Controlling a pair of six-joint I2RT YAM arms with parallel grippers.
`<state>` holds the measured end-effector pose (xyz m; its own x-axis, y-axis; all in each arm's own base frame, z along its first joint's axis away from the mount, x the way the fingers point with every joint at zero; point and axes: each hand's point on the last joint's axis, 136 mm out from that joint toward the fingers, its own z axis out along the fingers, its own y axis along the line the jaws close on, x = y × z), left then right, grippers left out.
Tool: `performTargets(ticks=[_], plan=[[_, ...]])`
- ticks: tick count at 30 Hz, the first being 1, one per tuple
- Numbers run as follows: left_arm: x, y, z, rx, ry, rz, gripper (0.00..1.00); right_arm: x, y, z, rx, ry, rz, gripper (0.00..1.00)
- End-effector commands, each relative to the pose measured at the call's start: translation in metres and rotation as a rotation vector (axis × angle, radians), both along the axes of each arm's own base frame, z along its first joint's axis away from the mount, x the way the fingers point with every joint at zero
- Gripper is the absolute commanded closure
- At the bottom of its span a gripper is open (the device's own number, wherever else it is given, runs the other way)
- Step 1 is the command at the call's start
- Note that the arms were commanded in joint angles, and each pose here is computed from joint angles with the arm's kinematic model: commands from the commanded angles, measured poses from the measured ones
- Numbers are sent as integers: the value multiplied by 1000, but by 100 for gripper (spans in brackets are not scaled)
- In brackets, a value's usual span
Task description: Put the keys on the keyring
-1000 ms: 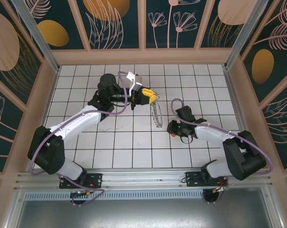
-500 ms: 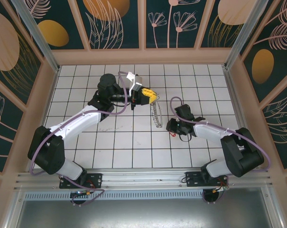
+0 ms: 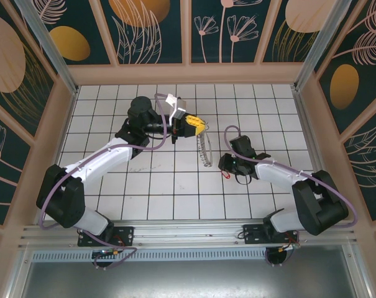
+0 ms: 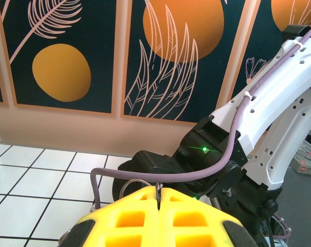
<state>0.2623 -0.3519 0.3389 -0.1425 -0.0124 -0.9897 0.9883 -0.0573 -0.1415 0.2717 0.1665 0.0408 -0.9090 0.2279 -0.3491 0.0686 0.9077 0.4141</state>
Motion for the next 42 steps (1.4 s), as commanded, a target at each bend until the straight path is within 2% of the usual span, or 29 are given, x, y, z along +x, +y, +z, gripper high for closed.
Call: performTargets(ticks=[1,19,31,34,40,42], plan=[[-11,1,15,-41,-59,-31,100,-2,-4,-6,-11,19,-22,70],[-9,1,12,-39,-56,-31,100,-4,-3,-19,-11,48,-15,71],[-9,1,12,-39,-57,-28,100,-3,0,-20,-5,50,-5,78],[-10,1,11,-39,-56,-29,100,-4,0,-21,-4,53,-2,81],[-10,2,12,-41,-59,-25,100,-4,0,-20,-5,50,1,98],[-10,2,12,-41,-58,-25,100,-2,-1,-18,-13,42,2,100]])
